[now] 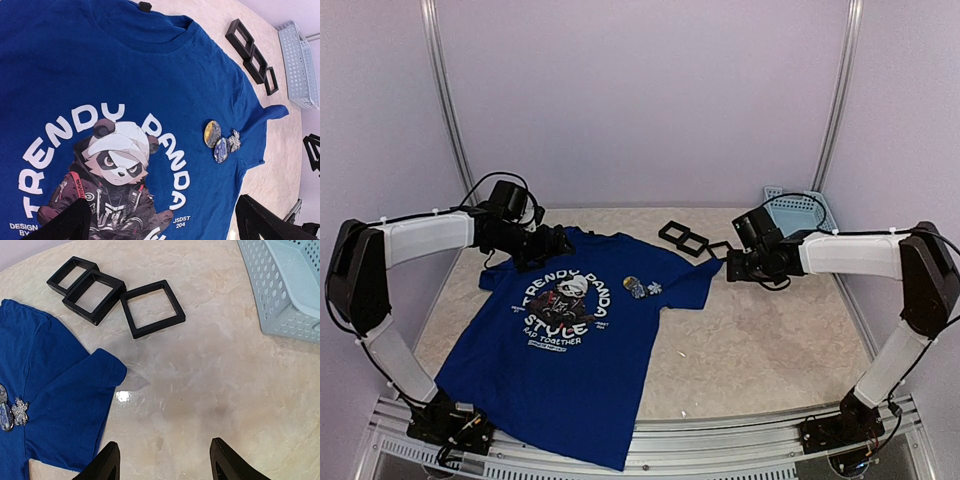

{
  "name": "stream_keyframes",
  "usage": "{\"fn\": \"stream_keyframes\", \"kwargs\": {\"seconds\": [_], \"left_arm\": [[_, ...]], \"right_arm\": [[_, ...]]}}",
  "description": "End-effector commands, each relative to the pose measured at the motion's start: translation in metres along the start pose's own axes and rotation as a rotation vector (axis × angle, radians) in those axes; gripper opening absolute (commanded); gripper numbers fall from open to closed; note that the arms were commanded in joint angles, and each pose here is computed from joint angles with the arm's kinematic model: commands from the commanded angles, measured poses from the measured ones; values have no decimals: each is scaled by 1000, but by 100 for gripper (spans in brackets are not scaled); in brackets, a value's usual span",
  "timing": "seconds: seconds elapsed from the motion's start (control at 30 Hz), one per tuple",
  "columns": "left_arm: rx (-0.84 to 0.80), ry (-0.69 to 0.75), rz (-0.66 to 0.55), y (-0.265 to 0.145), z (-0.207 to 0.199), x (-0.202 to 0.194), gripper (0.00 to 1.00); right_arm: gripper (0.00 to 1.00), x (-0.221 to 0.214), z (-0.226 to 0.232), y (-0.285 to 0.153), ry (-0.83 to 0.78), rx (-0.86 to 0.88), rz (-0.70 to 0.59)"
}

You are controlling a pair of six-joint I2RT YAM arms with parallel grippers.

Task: Remove the brooch from the garment
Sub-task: Flatten out the crumpled clothing at the center of the board, then adjust the flattened clothing at the center of the board.

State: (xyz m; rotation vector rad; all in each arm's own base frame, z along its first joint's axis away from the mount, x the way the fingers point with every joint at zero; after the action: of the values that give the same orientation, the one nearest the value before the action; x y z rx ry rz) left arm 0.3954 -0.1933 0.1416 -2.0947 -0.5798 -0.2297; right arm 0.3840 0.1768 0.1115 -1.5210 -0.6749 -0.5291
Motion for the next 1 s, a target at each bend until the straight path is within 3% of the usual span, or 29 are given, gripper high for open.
{"fn": "stream_keyframes", "kwargs": {"seconds": [0.0, 0.17, 0.33, 0.53, 0.7, 0.97], "left_arm": [[-100, 84, -27, -11, -43, 3, 99], [-139, 158, -2, 5, -73, -5, 99], [-211, 181, 59, 30, -99, -15, 97], [-234, 177, 137, 63, -117, -28, 96], [-241, 164, 167, 71, -119, -43, 96], [-206, 151, 145, 62, -105, -50, 97]], "right_arm": [[72, 22, -9, -28, -31, 37, -64], [72, 34, 31, -47, -119, 288, -93], [69, 19, 66, -39, -124, 400, -39], [55, -8, 103, -11, -138, 396, 69], [43, -28, 112, 12, -202, 278, 173], [41, -53, 100, 23, -229, 190, 278]]}}
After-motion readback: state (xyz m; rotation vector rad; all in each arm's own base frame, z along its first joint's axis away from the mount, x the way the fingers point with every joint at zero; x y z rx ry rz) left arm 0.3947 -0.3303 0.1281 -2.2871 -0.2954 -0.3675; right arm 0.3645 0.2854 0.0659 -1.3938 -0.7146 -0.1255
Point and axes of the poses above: each gripper's point midway between its finger pads, its own y axis out along the fingers, its own z axis along the line the jaws close on, x = y × z, the point moved 1 cm from there along -y, back along the fingers, and after that the axes turned 8 degrees about -y, right-handed, at the moved point
